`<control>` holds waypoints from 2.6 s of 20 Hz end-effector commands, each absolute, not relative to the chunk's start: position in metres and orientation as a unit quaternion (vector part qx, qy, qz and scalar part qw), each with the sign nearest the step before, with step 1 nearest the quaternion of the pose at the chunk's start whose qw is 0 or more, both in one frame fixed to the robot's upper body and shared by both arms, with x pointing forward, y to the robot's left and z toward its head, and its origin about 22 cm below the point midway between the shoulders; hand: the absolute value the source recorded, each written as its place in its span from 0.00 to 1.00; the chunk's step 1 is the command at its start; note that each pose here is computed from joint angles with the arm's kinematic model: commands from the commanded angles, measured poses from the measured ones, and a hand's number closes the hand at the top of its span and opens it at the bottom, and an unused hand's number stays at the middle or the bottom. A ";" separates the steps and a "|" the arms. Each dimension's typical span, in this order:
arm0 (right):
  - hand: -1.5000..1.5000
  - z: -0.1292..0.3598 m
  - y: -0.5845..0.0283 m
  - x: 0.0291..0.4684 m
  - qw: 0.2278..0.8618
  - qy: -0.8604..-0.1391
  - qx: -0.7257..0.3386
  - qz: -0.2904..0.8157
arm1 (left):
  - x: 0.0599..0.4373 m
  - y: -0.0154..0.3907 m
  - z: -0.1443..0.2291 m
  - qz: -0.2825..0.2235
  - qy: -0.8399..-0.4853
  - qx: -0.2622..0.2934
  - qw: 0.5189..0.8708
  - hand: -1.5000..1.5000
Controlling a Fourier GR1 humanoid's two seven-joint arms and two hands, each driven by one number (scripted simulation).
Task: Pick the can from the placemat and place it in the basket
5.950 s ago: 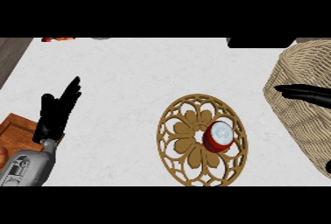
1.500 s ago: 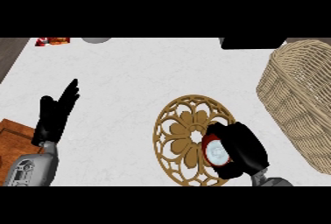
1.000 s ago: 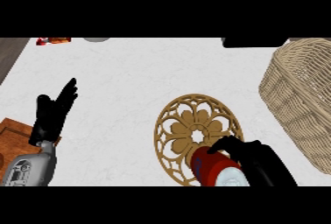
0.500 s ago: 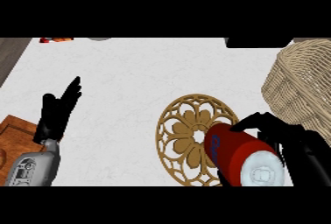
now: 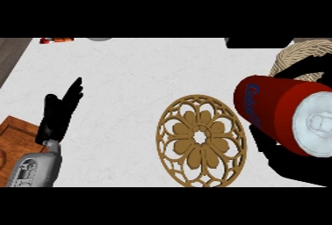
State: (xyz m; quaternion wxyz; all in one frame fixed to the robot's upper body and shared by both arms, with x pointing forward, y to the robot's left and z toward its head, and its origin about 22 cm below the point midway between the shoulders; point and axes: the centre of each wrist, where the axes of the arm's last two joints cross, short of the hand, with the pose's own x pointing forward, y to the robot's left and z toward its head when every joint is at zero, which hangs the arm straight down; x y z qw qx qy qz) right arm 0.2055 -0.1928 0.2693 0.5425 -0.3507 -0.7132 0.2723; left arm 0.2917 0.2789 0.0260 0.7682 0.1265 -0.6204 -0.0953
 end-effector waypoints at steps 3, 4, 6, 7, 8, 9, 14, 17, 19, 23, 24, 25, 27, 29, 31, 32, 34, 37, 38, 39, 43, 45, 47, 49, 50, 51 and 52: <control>1.00 0.314 -0.239 0.221 0.536 -0.634 -0.464 0.309 | 0.291 0.283 0.025 -0.099 -0.624 0.126 0.765 0.50; 1.00 0.320 -0.248 0.223 0.530 -0.624 -0.480 0.316 | 0.289 0.291 0.022 -0.096 -0.630 0.130 0.760 0.50; 1.00 0.334 -0.247 0.231 0.536 -0.593 -0.503 0.329 | 0.294 0.280 0.034 -0.098 -0.623 0.122 0.767 0.50; 1.00 0.328 -0.276 0.237 0.541 -0.590 -0.495 0.338 | 0.291 0.267 0.019 -0.093 -0.629 0.125 0.762 0.50; 1.00 0.327 -0.283 0.231 0.553 -0.587 -0.483 0.341 | 0.287 0.280 0.022 -0.092 -0.617 0.124 0.771 0.50; 1.00 0.339 -0.291 0.248 0.559 -0.585 -0.485 0.331 | 0.296 0.274 0.034 -0.096 -0.625 0.126 0.765 0.50; 1.00 0.344 -0.370 0.251 0.553 -0.565 -0.521 0.322 | 0.295 0.264 0.023 -0.095 -0.627 0.116 0.764 0.50; 1.00 0.308 -0.388 0.264 0.547 -0.571 -0.510 0.338 | 0.300 0.274 0.028 -0.101 -0.628 0.129 0.761 0.50; 1.00 0.314 -0.413 0.270 0.550 -0.579 -0.492 0.345 | 0.304 0.278 0.032 -0.102 -0.630 0.117 0.761 0.50; 1.00 0.293 -0.428 0.276 0.558 -0.583 -0.466 0.363 | 0.294 0.284 0.022 -0.095 -0.628 0.127 0.762 0.50; 1.00 0.269 -0.428 0.289 0.559 -0.579 -0.470 0.363 | 0.285 0.281 0.032 -0.105 -0.627 0.112 0.764 0.50; 1.00 0.281 -0.443 0.284 0.558 -0.576 -0.470 0.370 | 0.295 0.263 0.024 -0.100 -0.623 0.126 0.765 0.50; 1.00 0.256 -0.429 0.293 0.556 -0.581 -0.465 0.371 | 0.296 0.264 0.005 -0.098 -0.620 0.127 0.768 0.50; 1.00 0.247 -0.445 0.300 0.560 -0.566 -0.468 0.384 | 0.287 0.274 0.027 -0.106 -0.627 0.110 0.764 0.50; 1.00 0.238 -0.422 0.308 0.564 -0.560 -0.462 0.392 | 0.282 0.273 0.006 -0.100 -0.631 0.121 0.760 0.50; 1.00 0.231 -0.446 0.314 0.577 -0.573 -0.454 0.365 | 0.299 0.268 0.018 -0.095 -0.629 0.115 0.763 0.50; 1.00 0.223 -0.447 0.310 0.611 -0.566 -0.411 0.370 | 0.298 0.276 0.021 -0.092 -0.628 0.113 0.764 0.50; 0.00 0.196 -0.441 0.322 0.652 -0.567 -0.388 0.320 | 0.291 0.283 0.040 -0.097 -0.628 0.120 0.763 0.50; 0.00 0.183 -0.446 0.320 0.656 -0.571 -0.383 0.311 | 0.296 0.280 0.025 -0.099 -0.624 0.118 0.766 0.50; 0.00 0.179 -0.453 0.323 0.657 -0.574 -0.382 0.305 | 0.293 0.280 0.026 -0.100 -0.624 0.118 0.765 0.50; 0.00 0.174 -0.465 0.321 0.640 -0.611 -0.374 0.278 | 0.291 0.278 0.020 -0.101 -0.628 0.128 0.761 0.50; 0.00 0.167 -0.472 0.311 0.627 -0.640 -0.366 0.250 | 0.295 0.279 0.024 -0.094 -0.627 0.119 0.764 0.50; 0.00 0.171 -0.475 0.308 0.618 -0.662 -0.370 0.208 | 0.296 0.267 0.025 -0.095 -0.623 0.119 0.767 0.50; 0.00 0.188 -0.483 0.310 0.606 -0.678 -0.386 0.157 | 0.291 0.280 0.028 -0.103 -0.626 0.118 0.764 0.50; 0.00 0.180 -0.491 0.309 0.605 -0.683 -0.388 0.132 | 0.292 0.285 0.031 -0.103 -0.629 0.120 0.761 0.50; 0.00 0.188 -0.493 0.305 0.599 -0.682 -0.400 0.128 | 0.287 0.258 0.020 -0.089 -0.626 0.125 0.765 0.50; 0.00 0.206 -0.509 0.296 0.591 -0.684 -0.413 0.109 | 0.294 0.273 0.028 -0.104 -0.625 0.125 0.763 0.50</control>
